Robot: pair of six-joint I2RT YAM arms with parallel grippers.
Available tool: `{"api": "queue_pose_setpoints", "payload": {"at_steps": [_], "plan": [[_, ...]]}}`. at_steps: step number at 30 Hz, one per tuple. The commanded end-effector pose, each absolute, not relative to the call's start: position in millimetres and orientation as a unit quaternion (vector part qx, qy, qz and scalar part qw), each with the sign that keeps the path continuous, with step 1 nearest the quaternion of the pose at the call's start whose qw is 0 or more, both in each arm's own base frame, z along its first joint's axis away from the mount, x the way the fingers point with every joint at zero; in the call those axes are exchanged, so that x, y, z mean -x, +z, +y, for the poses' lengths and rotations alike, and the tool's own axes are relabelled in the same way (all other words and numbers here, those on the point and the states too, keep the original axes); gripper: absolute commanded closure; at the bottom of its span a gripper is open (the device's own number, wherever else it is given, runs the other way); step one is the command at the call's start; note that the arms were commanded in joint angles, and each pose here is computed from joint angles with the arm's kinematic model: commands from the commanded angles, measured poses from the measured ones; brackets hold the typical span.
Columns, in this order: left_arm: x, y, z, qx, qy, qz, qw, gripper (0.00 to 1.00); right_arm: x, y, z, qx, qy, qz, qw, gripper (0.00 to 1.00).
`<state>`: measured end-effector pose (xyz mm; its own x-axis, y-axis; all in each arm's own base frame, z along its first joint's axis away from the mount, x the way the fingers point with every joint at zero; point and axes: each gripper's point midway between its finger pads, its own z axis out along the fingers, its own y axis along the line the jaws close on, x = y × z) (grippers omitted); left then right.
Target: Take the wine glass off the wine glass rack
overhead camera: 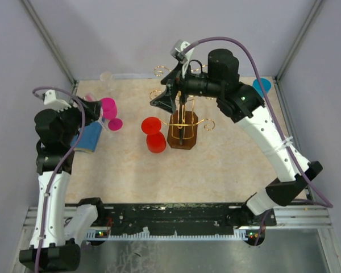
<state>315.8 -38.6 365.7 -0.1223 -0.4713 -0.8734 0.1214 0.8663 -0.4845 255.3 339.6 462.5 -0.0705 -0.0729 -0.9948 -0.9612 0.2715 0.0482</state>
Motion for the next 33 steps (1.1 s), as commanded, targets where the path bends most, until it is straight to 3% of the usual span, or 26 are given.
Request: {"api": "queue_pose_setpoints", "payload": {"at_steps": [1,15,22,33], "plan": [[-317,336,0,0.116,-0.097,0.712,0.685,0.42,-256,476,340,0.417,0.439,0.586,0.538,0.04],[-330,269,12,0.052,-0.018,0.681,0.731,0.41,-258,469,343,0.419,0.460,0.580,0.526,0.04],[-330,241,-6,-0.021,0.017,0.653,0.757,0.35,-262,467,345,0.417,0.466,0.581,0.521,0.04],[-344,221,0,0.000,0.031,0.645,0.764,0.40,-273,461,345,0.410,0.477,0.585,0.512,0.04]]}}
